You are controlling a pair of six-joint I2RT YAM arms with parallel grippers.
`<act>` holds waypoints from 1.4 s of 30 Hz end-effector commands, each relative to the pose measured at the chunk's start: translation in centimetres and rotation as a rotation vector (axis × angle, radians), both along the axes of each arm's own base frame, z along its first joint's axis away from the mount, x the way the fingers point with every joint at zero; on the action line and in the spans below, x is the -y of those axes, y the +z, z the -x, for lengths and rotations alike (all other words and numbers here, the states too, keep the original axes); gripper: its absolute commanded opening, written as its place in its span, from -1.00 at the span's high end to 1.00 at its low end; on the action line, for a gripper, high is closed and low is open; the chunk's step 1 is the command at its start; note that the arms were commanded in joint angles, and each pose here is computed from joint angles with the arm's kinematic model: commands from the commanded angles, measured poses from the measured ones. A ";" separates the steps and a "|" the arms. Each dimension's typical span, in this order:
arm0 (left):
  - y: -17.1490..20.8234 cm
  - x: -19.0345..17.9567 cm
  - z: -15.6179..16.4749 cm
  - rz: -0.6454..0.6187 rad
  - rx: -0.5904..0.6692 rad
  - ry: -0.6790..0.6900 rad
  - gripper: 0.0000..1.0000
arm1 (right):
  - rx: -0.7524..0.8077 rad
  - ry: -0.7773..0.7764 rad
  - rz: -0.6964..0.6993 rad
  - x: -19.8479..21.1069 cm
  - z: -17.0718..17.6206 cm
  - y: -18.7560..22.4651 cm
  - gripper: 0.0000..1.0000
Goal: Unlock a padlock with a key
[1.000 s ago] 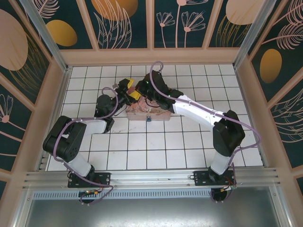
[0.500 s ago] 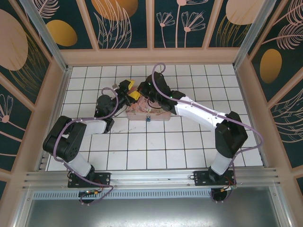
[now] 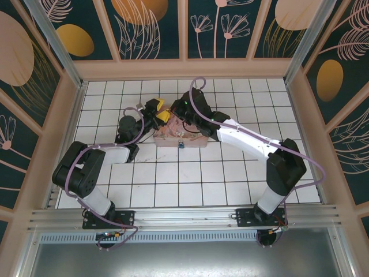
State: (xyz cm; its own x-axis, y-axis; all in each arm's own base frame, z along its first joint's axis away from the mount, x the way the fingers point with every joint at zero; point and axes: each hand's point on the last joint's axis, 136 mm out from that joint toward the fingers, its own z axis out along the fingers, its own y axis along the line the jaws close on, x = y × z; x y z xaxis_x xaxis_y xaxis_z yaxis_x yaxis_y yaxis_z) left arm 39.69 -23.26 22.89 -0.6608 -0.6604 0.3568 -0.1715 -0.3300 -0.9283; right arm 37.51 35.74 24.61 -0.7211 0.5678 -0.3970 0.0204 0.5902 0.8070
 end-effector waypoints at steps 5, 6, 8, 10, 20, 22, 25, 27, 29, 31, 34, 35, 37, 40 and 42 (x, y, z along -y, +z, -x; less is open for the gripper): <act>0.0 0.0 0.0 -0.027 0.020 0.012 0.11 | 0.028 -0.030 -0.040 0.8 -0.2 1.4 1.00; 0.0 0.0 0.0 -0.029 0.019 0.012 0.14 | 0.028 -0.030 -0.040 0.8 -0.2 1.4 1.00; 0.0 0.0 -0.1 -0.031 0.019 0.013 0.15 | 0.027 -0.032 -0.043 0.9 -0.2 1.3 1.00; 0.0 0.0 -0.1 -0.035 0.021 0.013 0.19 | 0.024 -0.031 -0.044 0.9 -0.2 1.2 1.00; -0.5 0.1 -0.1 -0.052 0.018 0.010 0.25 | 0.034 -0.020 -0.057 0.6 -0.3 1.7 1.00; -0.5 0.1 -0.1 -0.053 0.018 0.008 0.25 | 0.036 -0.015 -0.059 0.5 -0.4 1.8 1.00; -0.6 0.1 -0.2 -0.055 0.017 0.008 0.27 | 0.038 -0.014 -0.061 0.5 -0.4 1.9 1.00; -0.6 0.2 -0.2 -0.057 0.018 0.008 0.30 | 0.037 -0.011 -0.062 0.4 -0.4 1.9 1.00; -0.6 0.2 -0.2 -0.059 0.019 0.006 0.32 | 0.036 -0.011 -0.061 0.4 -0.4 1.8 1.00; -0.6 0.2 -0.3 -0.062 0.022 0.005 0.35 | 0.036 -0.011 -0.061 0.3 -0.5 1.8 1.00; -0.8 0.3 -0.3 -0.065 0.021 0.003 0.40 | 0.036 -0.011 -0.061 0.3 -0.5 1.8 1.00; -0.8 0.3 -0.3 -0.066 0.020 0.003 0.42 | 0.035 -0.012 -0.061 0.3 -0.5 1.8 1.00; -0.8 0.3 -0.3 -0.069 0.023 0.002 0.44 | 0.034 -0.010 -0.060 0.3 -0.5 1.7 1.00; -1.0 0.5 -0.3 -0.076 0.022 -0.005 0.66 | 0.035 -0.008 -0.064 0.2 -0.5 1.8 1.00; -1.1 0.7 -0.4 -0.080 0.025 -0.013 0.83 | 0.037 -0.004 -0.064 0.0 -0.6 1.9 1.00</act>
